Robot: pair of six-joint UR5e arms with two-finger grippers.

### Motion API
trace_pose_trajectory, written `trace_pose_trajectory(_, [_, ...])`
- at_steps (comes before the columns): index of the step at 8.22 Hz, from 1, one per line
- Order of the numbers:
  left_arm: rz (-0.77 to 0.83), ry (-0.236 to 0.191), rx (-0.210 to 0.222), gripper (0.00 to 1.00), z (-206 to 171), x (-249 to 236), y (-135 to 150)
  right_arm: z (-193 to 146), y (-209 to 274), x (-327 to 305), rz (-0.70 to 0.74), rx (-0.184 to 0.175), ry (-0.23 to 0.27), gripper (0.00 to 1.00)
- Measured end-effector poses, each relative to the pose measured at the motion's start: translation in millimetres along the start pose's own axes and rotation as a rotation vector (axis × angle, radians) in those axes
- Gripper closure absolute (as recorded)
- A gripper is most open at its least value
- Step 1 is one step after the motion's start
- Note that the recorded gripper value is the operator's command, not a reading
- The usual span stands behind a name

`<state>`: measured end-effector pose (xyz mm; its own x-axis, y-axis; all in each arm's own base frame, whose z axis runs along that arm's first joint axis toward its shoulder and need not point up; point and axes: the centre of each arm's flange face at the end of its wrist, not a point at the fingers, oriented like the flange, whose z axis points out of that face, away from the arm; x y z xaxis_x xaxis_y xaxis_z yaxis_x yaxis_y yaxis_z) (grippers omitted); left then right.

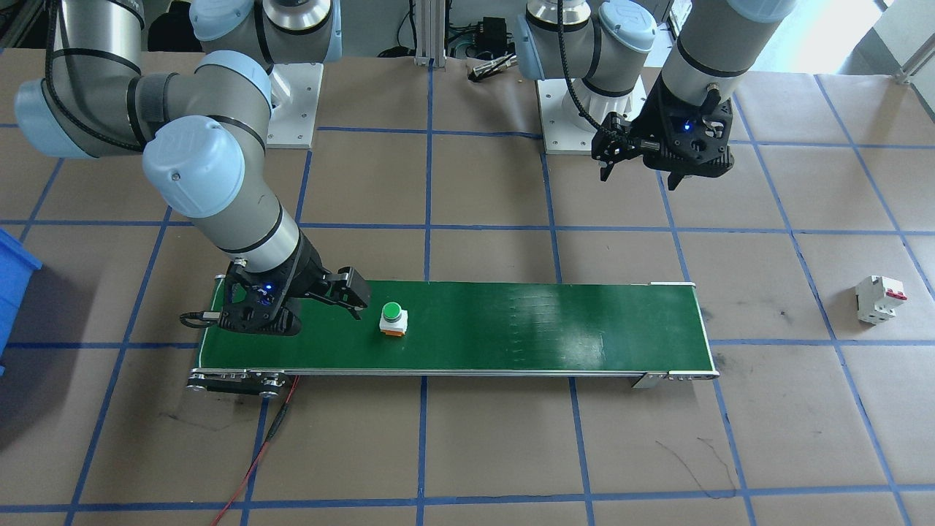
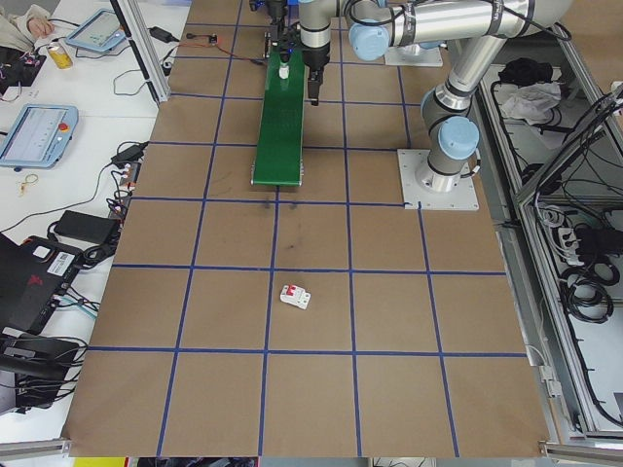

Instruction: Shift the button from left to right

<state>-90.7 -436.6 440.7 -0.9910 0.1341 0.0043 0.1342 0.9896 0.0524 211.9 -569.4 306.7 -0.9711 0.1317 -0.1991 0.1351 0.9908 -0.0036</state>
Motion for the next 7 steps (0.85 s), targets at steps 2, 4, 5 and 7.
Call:
trace_pose_trajectory(2, [0.001,-0.002,0.001,0.00,-1,0,1,16,-6,-1,-0.008,0.005,-0.004,0.00])
trace_pose_trajectory(4, [0.001,-0.005,0.005,0.00,-2,-1,1,22,-7,-1,-0.022,0.002,-0.004,0.00])
trace_pose_trajectory(5, [0.001,-0.007,-0.005,0.00,1,-2,-2,28,-6,2,-0.052,-0.006,0.014,0.00])
trace_pose_trajectory(7, [0.001,-0.067,-0.036,0.00,7,-9,-3,38,-1,14,-0.099,-0.019,0.098,0.01])
